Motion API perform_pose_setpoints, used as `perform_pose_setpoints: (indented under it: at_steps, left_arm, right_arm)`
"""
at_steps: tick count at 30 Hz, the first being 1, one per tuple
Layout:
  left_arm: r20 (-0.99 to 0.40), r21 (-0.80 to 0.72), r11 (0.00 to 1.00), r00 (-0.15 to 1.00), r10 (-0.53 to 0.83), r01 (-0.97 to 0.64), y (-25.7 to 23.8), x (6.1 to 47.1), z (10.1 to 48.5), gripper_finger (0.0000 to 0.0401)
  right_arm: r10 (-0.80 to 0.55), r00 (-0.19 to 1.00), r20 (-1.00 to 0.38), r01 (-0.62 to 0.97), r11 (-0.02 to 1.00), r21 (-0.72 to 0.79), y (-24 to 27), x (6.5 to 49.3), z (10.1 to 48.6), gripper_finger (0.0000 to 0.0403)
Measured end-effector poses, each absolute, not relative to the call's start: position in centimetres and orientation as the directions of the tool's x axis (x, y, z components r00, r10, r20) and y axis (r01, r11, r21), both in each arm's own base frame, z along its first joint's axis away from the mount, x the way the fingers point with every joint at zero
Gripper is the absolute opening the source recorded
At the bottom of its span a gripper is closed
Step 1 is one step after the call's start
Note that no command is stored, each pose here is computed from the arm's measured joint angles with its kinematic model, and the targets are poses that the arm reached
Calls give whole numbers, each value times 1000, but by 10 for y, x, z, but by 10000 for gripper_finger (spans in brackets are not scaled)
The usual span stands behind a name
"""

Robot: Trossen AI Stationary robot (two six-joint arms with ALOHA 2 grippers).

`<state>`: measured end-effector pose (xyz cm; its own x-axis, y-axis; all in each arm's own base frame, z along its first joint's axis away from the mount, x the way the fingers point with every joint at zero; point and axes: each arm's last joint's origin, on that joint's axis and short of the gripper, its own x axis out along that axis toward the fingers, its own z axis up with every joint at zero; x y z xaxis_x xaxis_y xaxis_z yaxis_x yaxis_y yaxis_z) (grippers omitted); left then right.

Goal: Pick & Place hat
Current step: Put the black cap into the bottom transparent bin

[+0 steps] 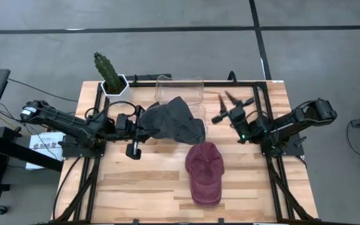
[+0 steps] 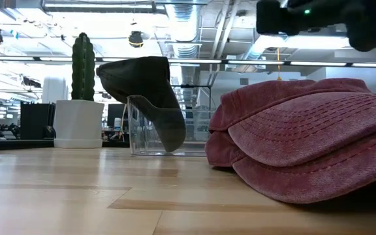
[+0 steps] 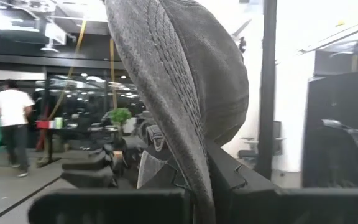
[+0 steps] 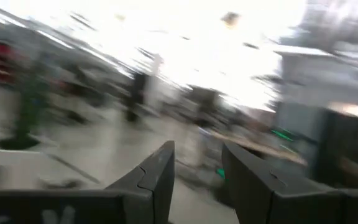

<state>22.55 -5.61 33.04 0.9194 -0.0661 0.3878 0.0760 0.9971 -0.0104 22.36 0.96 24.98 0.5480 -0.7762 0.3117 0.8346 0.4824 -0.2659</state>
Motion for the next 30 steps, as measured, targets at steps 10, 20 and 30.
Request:
perform_pose_setpoints:
  at_steps: [10,20,30]
  left_arm:
    - [403,16,989,904,-139,144,-57,225,332,14]
    - [401,16,988,905,-146,152,-59,226,330,14]
    - [444,-10,962,864,-239,271,-67,240,322,14]
  right_arm:
    - [-209,892,401,326,911,-252,65,226,239,127]
    - [23,912,409,131,930,-343,96,220,242,127]
    - [12,940,341,146,889,-434,97,238,253,127]
